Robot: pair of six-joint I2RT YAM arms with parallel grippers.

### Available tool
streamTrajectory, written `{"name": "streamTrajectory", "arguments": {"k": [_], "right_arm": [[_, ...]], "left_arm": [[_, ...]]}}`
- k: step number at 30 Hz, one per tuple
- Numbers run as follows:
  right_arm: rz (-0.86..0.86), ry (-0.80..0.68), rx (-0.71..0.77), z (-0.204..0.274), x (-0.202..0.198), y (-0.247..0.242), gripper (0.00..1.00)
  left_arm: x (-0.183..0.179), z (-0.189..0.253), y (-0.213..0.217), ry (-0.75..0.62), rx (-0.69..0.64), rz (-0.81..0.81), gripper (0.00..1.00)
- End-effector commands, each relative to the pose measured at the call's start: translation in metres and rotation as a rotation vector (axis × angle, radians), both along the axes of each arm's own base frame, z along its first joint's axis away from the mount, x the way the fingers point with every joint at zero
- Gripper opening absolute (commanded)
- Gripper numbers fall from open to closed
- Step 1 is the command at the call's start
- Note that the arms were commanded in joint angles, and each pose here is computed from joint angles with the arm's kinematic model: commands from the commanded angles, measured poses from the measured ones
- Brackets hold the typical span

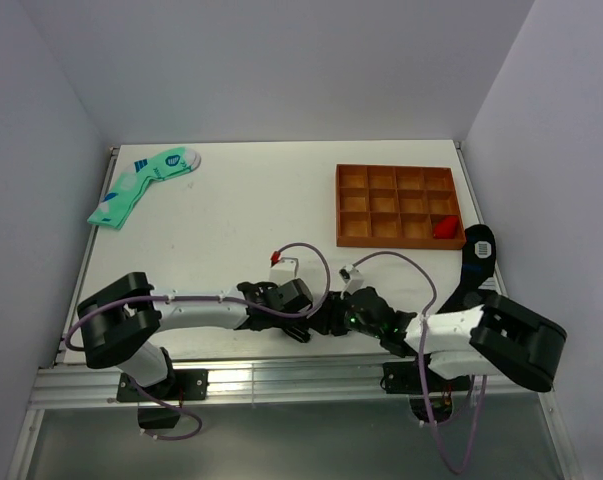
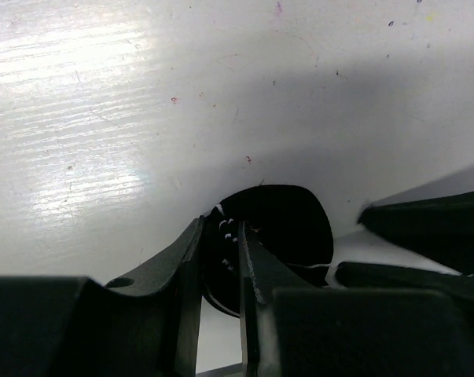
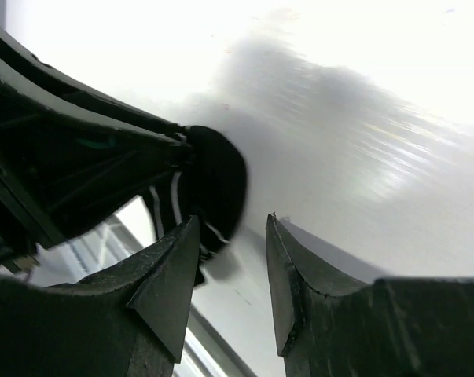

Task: Roll the socks
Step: Roll the sock at the center of the board.

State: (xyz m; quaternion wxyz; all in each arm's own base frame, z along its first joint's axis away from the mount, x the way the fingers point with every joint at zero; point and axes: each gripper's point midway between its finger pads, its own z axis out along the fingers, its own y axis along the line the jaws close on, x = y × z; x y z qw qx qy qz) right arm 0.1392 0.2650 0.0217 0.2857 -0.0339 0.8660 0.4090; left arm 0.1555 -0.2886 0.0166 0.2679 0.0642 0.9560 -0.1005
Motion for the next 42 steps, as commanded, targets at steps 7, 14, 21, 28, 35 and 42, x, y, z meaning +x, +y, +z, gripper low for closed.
{"name": "streamTrajectory", "arguments": {"k": [7,14,21,28,35,42], "right_arm": [[-0.042,-0.185,-0.09,0.01,0.005,-0.029,0.47],[0.007,-0.31,-0.135,0.031,-0.006,-0.007,0.47],[0.043,-0.369,-0.164,0.036,-0.018,0.013,0.46],[0.042,-0.451,-0.215,0.048,-0.024,0.028,0.46],[0.084,-0.484,-0.238,0.042,-0.037,0.042,0.47],[0.076,-0.511,-0.289,0.035,-0.039,0.049,0.48]], "left_arm": [[-0.048,-0.036,0.051,0.227,0.251,-0.138,0.0],[-0.048,-0.034,0.047,0.287,0.243,-0.178,0.0],[-0.046,-0.033,0.047,0.329,0.239,-0.196,0.0],[-0.042,-0.03,0.044,0.36,0.234,-0.212,0.0],[-0.044,-0.031,0.039,0.382,0.216,-0.217,0.0],[-0.046,-0.034,0.036,0.398,0.204,-0.217,0.0]]}}
